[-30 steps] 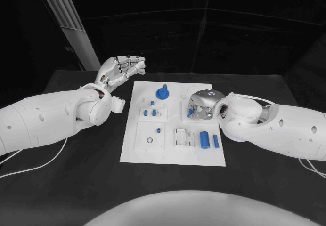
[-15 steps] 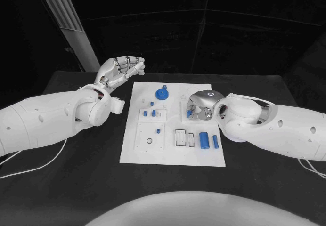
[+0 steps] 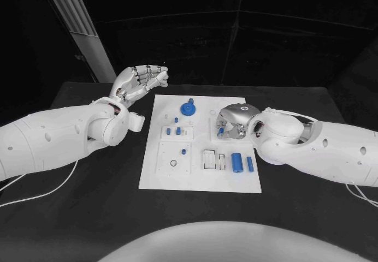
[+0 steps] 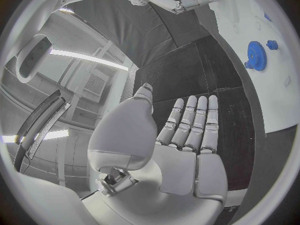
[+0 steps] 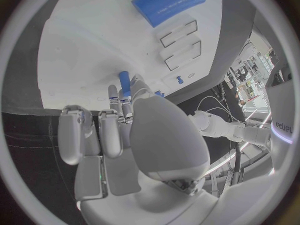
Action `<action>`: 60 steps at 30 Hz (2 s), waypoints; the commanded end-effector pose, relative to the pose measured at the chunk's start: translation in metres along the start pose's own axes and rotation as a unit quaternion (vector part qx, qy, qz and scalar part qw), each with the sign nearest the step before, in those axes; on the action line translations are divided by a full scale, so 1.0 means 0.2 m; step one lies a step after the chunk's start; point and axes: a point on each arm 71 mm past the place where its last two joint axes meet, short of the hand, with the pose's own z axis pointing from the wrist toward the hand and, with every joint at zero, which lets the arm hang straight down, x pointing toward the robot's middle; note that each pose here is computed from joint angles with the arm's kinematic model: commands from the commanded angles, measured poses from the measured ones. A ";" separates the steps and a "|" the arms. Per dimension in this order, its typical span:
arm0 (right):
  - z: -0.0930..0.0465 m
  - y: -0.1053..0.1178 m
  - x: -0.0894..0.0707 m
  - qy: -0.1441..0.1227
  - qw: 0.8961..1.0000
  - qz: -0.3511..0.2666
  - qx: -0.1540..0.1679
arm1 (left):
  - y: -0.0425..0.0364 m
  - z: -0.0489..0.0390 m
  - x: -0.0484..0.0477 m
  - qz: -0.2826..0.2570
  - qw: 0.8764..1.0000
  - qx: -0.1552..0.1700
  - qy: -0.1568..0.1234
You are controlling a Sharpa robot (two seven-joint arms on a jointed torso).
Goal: Assemble the parts on the task board
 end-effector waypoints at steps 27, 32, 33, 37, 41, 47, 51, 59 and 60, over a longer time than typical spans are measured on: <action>-0.02 0.02 -0.05 -0.060 0.998 0.010 -0.031 | -0.052 -0.006 -0.009 -0.003 0.998 0.069 0.001; -0.05 0.02 -0.07 -0.082 0.996 0.019 -0.039 | -0.052 -0.006 -0.010 -0.003 0.998 0.069 0.001; -0.06 0.02 -0.07 -0.086 0.995 0.021 -0.041 | -0.051 -0.006 -0.010 -0.003 0.998 0.069 0.001; -0.09 0.03 -0.09 -0.099 0.994 0.028 -0.047 | -0.050 -0.005 -0.011 -0.003 0.998 0.069 0.001; -0.13 0.04 -0.12 -0.116 0.991 0.034 -0.057 | -0.049 -0.004 -0.010 -0.003 0.998 0.069 0.001; -0.15 0.09 -0.16 -0.140 0.986 0.043 -0.084 | -0.046 -0.001 -0.005 -0.003 0.998 0.068 0.002; -0.14 0.16 -0.17 -0.145 0.982 0.055 -0.111 | -0.044 0.002 -0.004 -0.003 0.998 0.068 0.002; -0.10 0.36 -0.18 -0.128 0.973 0.075 -0.177 | -0.040 0.012 0.005 -0.002 0.998 0.068 0.002; -0.09 0.40 -0.18 -0.124 0.971 0.078 -0.187 | -0.040 0.013 0.006 -0.002 0.998 0.068 0.003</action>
